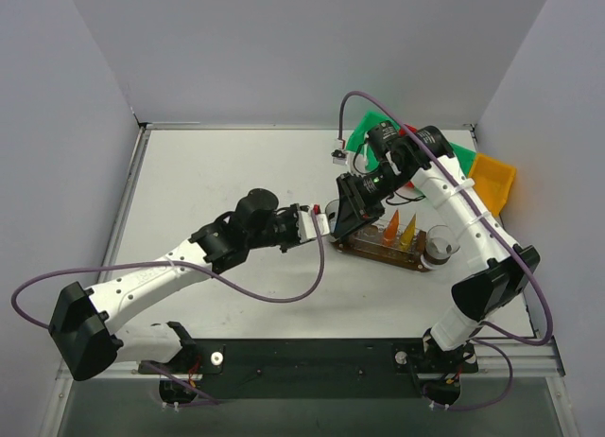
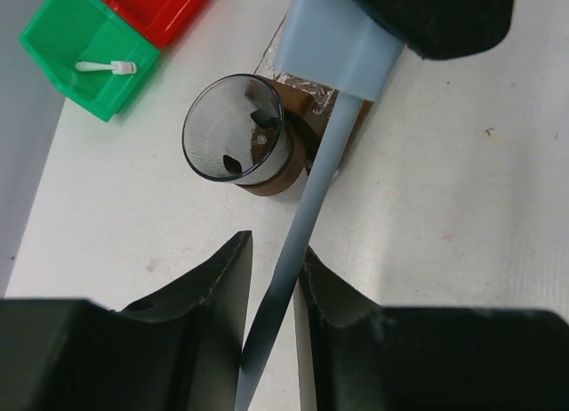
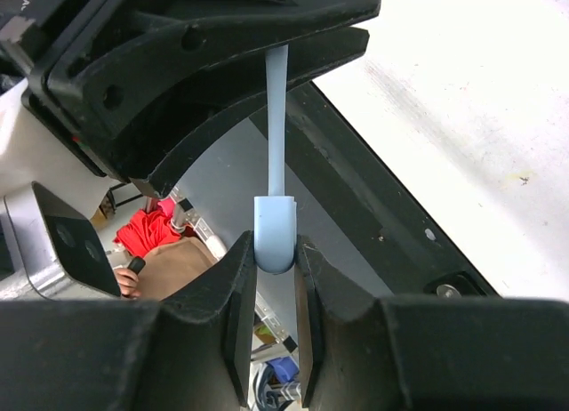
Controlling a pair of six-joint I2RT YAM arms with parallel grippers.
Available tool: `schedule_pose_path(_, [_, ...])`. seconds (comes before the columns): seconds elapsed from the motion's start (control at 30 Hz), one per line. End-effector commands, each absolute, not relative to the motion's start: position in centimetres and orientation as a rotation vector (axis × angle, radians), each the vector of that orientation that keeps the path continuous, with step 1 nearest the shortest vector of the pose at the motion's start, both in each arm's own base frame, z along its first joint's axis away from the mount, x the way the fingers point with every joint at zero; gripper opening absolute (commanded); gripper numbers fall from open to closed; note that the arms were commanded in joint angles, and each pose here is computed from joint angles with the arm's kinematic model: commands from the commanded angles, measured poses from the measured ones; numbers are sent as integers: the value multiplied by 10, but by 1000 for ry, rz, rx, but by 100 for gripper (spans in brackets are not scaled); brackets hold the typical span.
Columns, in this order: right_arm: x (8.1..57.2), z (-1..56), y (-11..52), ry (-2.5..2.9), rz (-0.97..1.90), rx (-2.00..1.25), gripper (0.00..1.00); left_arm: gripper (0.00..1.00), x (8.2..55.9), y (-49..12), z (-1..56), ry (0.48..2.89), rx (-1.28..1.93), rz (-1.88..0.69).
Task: Prepare toiletry sets of a toothbrush and toothpaste on the tray
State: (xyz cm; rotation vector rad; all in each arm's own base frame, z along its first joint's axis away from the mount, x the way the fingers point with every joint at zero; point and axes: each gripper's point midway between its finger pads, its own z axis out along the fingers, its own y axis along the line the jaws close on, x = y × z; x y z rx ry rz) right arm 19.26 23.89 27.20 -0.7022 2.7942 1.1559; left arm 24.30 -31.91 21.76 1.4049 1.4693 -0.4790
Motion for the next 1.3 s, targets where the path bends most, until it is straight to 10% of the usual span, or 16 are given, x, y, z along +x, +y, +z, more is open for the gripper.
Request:
schedule_pose_path(0.0, [185,276,244,2818,1212,-709,0,33,249,-318,253,1319,1372,-385])
schedule_pose_path(0.2, [184,274,247,2829,1224,-720,1,16,244,-321,253,1302,1398,-390])
schedule_pose_path(0.33, [187,276,246,2816,1195,-725,21,0,243,-322,253,1305,1398,-396])
schedule_pose_path(0.67, [210,301,242,2684,1148,-657,47,0,241,-321,255,1350,1351,-453])
schedule_pose_path(1.27, [251,312,241,2440,1003,-363,49,0,247,-335,272,1474,1205,-757])
